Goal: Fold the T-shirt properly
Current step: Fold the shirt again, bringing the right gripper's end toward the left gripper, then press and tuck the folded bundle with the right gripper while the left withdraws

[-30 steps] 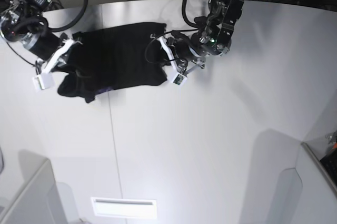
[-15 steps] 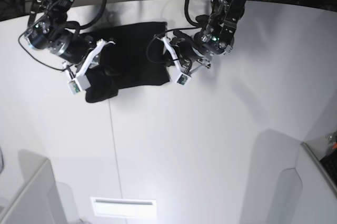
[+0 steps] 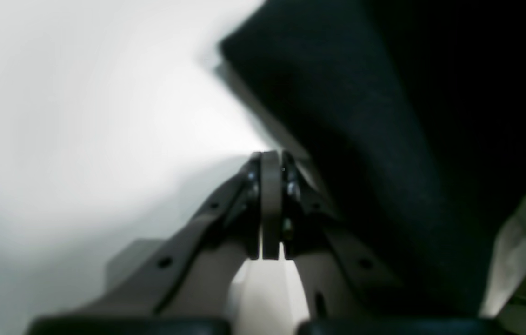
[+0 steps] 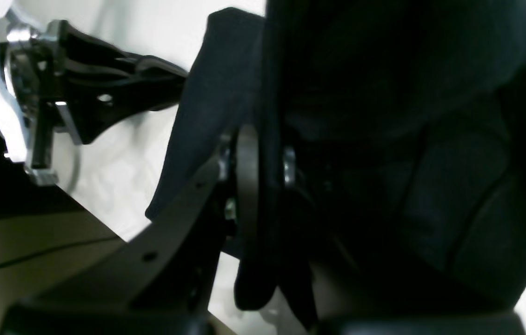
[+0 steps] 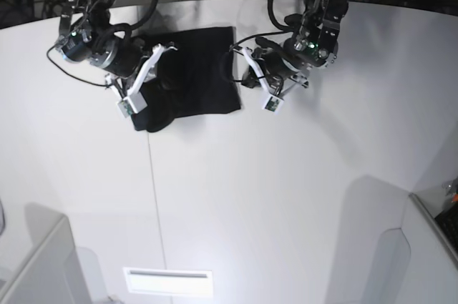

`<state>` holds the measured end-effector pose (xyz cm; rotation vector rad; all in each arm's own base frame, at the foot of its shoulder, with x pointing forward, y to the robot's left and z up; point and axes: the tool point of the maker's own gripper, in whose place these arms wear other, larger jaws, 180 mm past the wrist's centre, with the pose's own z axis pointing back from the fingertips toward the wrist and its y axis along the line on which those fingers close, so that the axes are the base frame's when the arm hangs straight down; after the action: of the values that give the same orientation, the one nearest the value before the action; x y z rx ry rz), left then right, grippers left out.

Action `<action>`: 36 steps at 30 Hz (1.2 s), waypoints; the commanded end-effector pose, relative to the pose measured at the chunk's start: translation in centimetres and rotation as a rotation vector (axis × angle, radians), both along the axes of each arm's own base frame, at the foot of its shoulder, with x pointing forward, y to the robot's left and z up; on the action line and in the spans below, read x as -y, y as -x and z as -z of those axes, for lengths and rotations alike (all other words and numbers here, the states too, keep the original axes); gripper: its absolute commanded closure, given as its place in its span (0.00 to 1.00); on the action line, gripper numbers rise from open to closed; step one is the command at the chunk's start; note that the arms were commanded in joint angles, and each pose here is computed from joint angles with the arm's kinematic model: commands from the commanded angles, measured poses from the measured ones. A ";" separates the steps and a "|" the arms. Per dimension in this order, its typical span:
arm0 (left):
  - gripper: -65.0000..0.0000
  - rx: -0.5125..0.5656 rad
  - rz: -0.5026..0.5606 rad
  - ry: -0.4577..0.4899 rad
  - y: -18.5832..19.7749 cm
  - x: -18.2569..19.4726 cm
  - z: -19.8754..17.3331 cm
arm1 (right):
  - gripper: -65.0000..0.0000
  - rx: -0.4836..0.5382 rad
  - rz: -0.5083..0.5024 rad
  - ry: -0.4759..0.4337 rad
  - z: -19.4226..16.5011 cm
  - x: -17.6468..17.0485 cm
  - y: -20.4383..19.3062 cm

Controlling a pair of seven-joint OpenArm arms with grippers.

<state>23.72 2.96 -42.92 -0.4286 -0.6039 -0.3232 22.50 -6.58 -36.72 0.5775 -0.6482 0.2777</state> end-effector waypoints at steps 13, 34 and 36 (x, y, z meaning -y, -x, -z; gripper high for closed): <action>1.00 0.005 -0.094 -0.092 -0.4 -5.9 -2.9 | 1.00 -0.086 0.107 -0.100 0.7 -2.3 -0.7; 1.00 0.000 -0.551 -0.085 2.4 -25.2 -6.0 | 0.61 -0.050 -0.074 0.055 0.9 -6.4 1.0; 1.00 -0.016 -0.577 -0.086 2.7 -26.0 -5.5 | 0.61 -0.032 -0.081 0.079 0.4 -6.9 1.0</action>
<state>20.34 28.81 -38.43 -0.1586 -0.6307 0.2194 20.81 0.08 -38.28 0.5136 -0.5338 0.3666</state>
